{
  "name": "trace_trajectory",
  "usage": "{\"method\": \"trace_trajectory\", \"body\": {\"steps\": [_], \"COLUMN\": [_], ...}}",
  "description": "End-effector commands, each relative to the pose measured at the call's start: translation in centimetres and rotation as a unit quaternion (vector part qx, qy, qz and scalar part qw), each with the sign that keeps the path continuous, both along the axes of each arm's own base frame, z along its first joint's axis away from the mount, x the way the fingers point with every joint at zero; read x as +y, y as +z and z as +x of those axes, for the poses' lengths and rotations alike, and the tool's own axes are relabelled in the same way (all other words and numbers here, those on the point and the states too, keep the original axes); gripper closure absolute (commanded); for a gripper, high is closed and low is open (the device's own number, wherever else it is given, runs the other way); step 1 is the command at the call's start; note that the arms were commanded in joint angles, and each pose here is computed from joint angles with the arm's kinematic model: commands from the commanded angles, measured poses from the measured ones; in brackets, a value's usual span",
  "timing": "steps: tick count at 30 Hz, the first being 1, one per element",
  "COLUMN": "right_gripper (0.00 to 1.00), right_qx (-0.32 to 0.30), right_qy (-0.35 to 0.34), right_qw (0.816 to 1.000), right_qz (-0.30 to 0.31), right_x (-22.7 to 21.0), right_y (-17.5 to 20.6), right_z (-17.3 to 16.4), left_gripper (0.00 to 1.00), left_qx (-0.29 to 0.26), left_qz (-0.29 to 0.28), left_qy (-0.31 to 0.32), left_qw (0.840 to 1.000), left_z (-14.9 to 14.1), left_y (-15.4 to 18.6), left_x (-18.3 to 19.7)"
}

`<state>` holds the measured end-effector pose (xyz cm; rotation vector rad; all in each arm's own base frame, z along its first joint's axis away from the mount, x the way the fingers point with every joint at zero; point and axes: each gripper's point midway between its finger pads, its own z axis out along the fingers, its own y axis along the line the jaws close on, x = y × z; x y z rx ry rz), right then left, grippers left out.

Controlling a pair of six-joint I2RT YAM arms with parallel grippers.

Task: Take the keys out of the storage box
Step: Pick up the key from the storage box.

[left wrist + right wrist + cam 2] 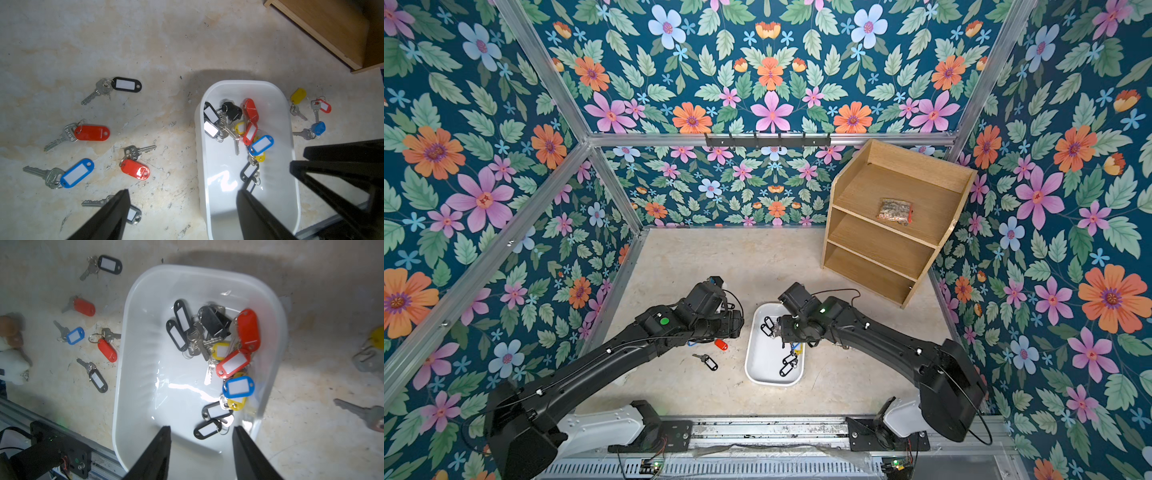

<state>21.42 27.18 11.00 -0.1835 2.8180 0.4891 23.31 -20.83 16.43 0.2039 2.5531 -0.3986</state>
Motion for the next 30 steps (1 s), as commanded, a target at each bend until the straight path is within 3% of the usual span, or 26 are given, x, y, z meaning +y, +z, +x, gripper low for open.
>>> {"method": "trace_trajectory", "body": {"steps": [1,13,19,30], "right_gripper": [0.46,0.34,0.33,0.34], "right_qx": [0.023,0.046,0.054,0.023], "right_qy": [-0.054,-0.181,-0.210,-0.244], "right_qw": [0.998,0.982,0.973,0.960], "right_qz": [0.000,-0.040,-0.080,-0.137], "right_x": [1.0,-0.8,-0.6,-2.6], "right_y": [-1.4,-4.5,-7.0,-6.8], "right_z": [-0.3,-0.2,0.7,1.6], "left_gripper": [0.13,0.13,0.13,0.12], "left_qx": [-0.007,0.000,0.005,0.008], "left_qz": [0.002,0.006,0.004,0.007], "left_qy": [0.007,-0.007,-0.016,-0.028], "left_qw": [1.000,1.000,1.000,1.000], "left_z": [0.2,-0.8,-1.0,-1.4], "left_y": [-0.1,-1.6,-2.1,-2.6], "left_x": [0.3,0.8,0.6,0.7]}}
